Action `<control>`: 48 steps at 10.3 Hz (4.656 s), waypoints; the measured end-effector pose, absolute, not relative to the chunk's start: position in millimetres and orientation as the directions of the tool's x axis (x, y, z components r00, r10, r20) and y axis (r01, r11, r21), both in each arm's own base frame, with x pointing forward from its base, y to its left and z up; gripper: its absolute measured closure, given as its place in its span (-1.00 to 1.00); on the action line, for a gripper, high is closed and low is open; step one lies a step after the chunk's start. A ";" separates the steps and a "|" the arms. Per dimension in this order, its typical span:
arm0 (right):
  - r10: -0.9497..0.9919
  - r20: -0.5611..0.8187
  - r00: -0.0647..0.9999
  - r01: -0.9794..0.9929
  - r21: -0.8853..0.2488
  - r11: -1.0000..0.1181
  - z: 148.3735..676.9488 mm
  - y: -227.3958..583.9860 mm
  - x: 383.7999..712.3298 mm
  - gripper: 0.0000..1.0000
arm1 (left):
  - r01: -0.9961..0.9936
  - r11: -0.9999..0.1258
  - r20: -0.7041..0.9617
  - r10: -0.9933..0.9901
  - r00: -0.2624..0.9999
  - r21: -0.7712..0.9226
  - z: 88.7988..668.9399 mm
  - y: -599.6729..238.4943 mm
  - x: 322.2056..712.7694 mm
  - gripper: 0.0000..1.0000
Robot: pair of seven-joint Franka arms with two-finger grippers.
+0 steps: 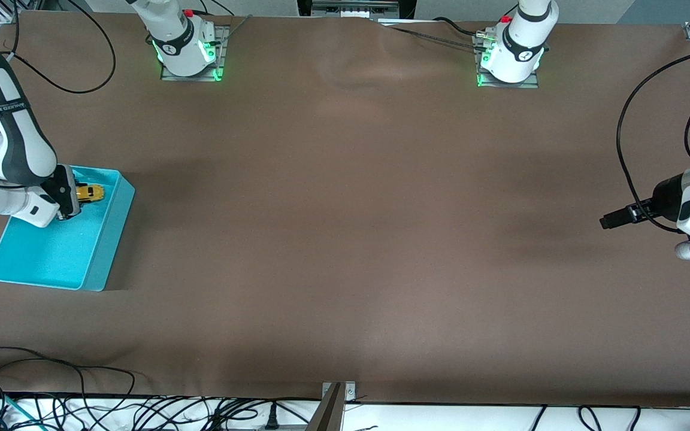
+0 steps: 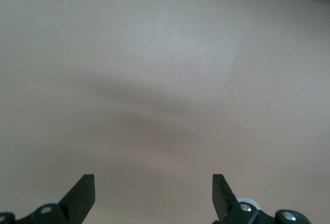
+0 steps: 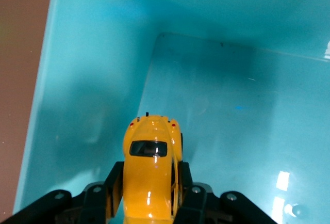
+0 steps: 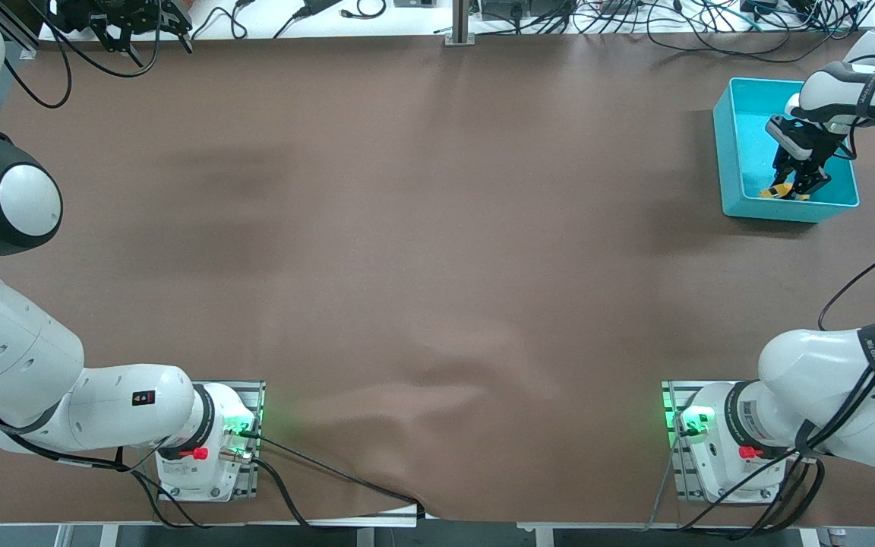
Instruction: Wind up and store yellow beetle car
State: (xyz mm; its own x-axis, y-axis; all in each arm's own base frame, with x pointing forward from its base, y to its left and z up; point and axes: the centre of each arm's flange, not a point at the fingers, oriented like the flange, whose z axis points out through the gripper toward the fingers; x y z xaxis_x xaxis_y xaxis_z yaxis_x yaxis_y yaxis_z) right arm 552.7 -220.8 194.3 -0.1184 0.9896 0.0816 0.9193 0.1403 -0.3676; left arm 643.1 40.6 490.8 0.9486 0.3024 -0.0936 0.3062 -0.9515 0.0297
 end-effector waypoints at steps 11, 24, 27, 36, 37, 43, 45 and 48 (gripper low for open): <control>0.990 0.080 -0.120 0.932 -0.334 0.140 274.5 -209.9 584.2 -1.00 | 0.188 -0.980 -0.089 0.182 0.979 0.061 498.5 -15.4 642.6 -1.00; 0.950 0.066 0.307 0.951 -0.071 -0.302 502.2 -49.4 583.8 -1.00 | 0.136 -0.990 -0.132 0.139 0.981 -0.034 491.9 -13.7 632.2 -1.00; 0.860 0.085 0.503 0.864 -0.016 -0.503 551.4 -18.2 566.3 -1.00 | 0.096 -0.995 -0.146 0.098 0.984 -0.018 489.5 -12.9 631.1 -1.00; 0.213 0.106 0.971 0.223 -0.095 -0.970 591.4 34.3 554.1 -1.00 | 0.090 -0.996 -0.146 0.091 0.985 -0.016 489.2 -11.6 631.1 -1.00; 0.202 0.103 0.974 0.212 -0.096 -0.973 590.8 32.6 554.2 -1.00 | 0.090 -0.996 -0.146 0.091 0.985 -0.016 489.2 -11.6 631.1 -1.00; 0.191 0.037 0.981 0.191 -0.014 -0.981 595.5 44.1 562.7 -1.00 | 0.090 -0.996 -0.146 0.091 0.985 -0.016 489.2 -11.0 631.1 -1.00; 0.193 0.015 0.981 0.193 -0.005 -0.981 583.6 44.6 568.0 -1.00 | 0.090 -0.996 -0.146 0.091 0.985 -0.016 489.5 -11.0 631.2 -1.00; 0.193 0.006 0.981 0.193 -0.006 -0.981 579.8 44.8 569.3 -1.00 | 0.092 -0.996 -0.141 0.093 0.986 -0.015 491.5 -9.9 631.7 -1.00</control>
